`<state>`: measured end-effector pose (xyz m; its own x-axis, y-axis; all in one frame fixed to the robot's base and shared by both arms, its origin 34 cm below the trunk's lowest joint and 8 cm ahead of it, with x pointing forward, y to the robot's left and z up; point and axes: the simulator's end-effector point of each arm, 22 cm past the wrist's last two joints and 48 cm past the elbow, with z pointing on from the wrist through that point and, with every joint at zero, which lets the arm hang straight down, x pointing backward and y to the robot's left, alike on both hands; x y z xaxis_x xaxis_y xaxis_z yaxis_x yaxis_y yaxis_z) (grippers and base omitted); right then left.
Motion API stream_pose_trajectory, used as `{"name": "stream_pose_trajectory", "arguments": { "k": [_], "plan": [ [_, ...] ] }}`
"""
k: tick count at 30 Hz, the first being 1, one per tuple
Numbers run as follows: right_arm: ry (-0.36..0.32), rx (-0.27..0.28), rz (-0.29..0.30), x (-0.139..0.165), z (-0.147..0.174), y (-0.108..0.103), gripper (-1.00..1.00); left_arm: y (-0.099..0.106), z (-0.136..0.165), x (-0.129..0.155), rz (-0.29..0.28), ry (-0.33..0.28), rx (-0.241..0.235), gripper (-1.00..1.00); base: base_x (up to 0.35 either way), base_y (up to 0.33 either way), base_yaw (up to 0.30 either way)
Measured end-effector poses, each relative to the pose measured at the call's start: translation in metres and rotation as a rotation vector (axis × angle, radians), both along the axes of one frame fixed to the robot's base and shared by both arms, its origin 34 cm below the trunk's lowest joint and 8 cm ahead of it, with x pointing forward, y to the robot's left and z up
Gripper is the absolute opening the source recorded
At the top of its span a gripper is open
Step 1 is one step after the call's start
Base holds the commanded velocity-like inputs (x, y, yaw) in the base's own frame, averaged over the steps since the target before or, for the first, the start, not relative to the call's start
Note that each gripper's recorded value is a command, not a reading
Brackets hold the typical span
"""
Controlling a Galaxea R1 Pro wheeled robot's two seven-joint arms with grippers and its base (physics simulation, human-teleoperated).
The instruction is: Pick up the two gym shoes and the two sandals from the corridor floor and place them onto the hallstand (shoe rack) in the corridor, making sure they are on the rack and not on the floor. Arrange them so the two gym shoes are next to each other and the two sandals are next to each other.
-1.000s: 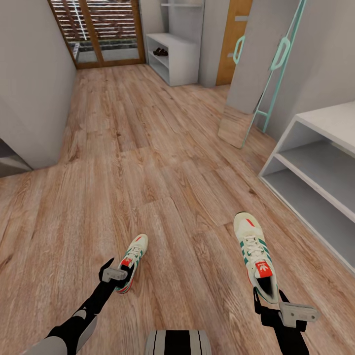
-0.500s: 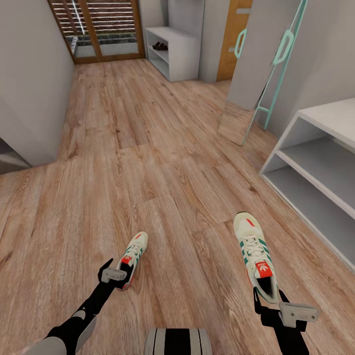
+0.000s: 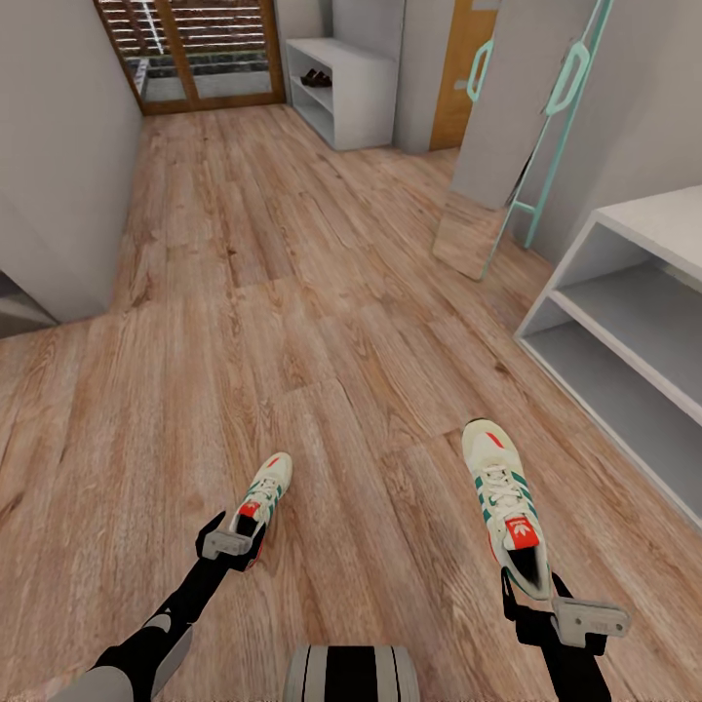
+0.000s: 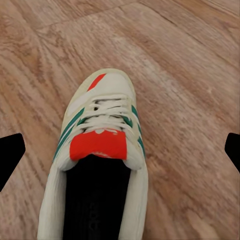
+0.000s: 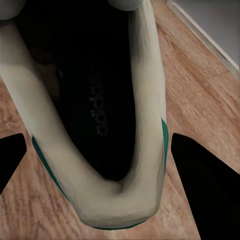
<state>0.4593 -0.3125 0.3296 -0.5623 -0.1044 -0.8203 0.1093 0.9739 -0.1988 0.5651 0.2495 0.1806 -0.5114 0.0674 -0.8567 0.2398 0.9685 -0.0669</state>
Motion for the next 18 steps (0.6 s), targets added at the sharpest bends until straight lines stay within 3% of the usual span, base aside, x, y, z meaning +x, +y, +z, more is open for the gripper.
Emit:
{"name": "stream_pose_trajectory", "arguments": {
  "k": [18],
  "plan": [
    [0.022, 0.000, 0.000, -0.004, -0.008, 0.000, -1.00, 0.011, -0.010, -0.006, 0.014, 0.021, 0.011, 1.00, 0.000, 0.000, 0.000]
  ]
}}
